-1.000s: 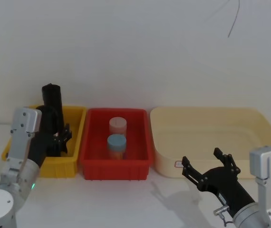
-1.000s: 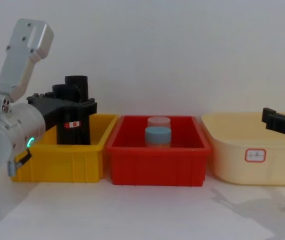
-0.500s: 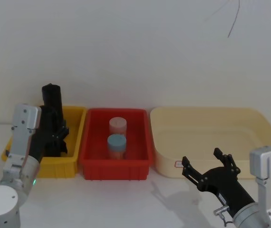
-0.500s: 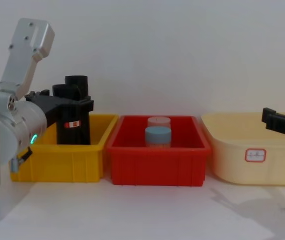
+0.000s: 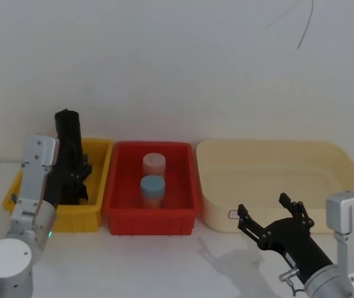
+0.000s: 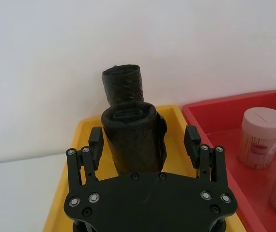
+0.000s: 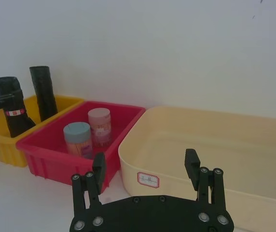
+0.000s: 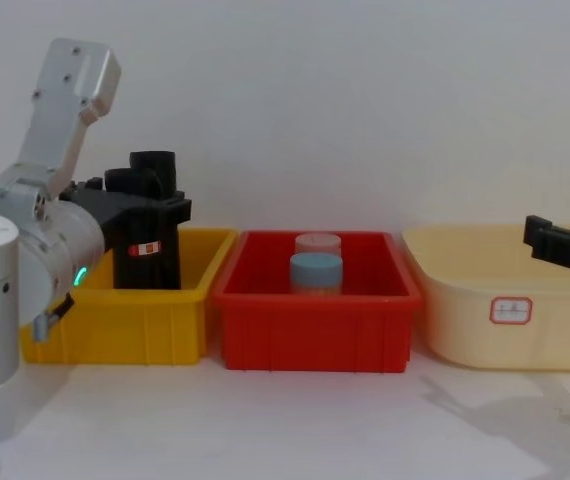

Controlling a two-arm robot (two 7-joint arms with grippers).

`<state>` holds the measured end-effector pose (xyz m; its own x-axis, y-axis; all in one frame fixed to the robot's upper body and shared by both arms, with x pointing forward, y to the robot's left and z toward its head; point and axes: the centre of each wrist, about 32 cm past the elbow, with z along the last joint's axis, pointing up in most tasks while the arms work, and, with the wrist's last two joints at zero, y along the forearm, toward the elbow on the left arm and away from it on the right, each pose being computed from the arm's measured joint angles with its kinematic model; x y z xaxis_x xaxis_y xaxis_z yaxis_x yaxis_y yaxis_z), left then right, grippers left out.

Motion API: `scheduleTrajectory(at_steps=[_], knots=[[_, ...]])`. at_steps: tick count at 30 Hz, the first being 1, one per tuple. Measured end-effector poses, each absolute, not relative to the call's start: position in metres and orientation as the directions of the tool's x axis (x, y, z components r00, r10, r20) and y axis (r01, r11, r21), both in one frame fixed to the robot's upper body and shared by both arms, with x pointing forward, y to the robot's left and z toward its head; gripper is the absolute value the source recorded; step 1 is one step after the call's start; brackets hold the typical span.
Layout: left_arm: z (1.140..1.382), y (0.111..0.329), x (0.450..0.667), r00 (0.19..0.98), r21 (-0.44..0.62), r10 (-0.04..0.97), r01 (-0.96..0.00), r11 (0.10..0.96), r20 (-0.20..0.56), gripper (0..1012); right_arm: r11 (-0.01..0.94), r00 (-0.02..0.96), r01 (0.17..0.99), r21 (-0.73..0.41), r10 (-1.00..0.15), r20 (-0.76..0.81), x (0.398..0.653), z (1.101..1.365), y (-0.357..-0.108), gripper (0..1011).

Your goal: Pick up the garbage bag with the one hand and transfer it to the other hand.

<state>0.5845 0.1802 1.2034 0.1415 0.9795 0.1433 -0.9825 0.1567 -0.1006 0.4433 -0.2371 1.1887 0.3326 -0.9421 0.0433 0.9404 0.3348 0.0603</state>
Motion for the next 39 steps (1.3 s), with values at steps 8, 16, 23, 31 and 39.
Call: scheduleTrajectory(at_steps=[8, 16, 23, 31, 39], knots=[[1.204, 0.175, 0.591, 0.120, -0.107, 0.980, -0.985, 0.138, 0.157, 1001, 0.335, 0.333, 0.940, 0.060, -0.942, 0.043, 0.443, 1.189, -0.237, 1000], [1.203, 0.169, 0.599, 0.092, -0.110, 0.982, -0.988, 0.111, 0.167, 1001, 0.335, 0.333, 0.940, 0.060, -0.942, 0.043, 0.443, 1.189, -0.237, 1000], [1.202, 0.165, 0.604, 0.076, -0.107, 0.982, -0.990, 0.095, 0.171, 906, 0.335, 0.333, 0.940, 0.060, -0.942, 0.043, 0.443, 1.189, -0.237, 1000], [1.200, 0.162, 0.608, 0.080, -0.099, 0.982, -0.990, 0.098, 0.171, 641, 0.335, 0.333, 0.940, 0.060, -0.942, 0.043, 0.443, 1.189, -0.237, 1000], [1.201, 0.161, 0.606, 0.103, -0.099, 0.980, -0.988, 0.121, 0.169, 542, 0.335, 0.333, 0.940, 0.060, -0.942, 0.043, 0.443, 1.189, -0.237, 999]])
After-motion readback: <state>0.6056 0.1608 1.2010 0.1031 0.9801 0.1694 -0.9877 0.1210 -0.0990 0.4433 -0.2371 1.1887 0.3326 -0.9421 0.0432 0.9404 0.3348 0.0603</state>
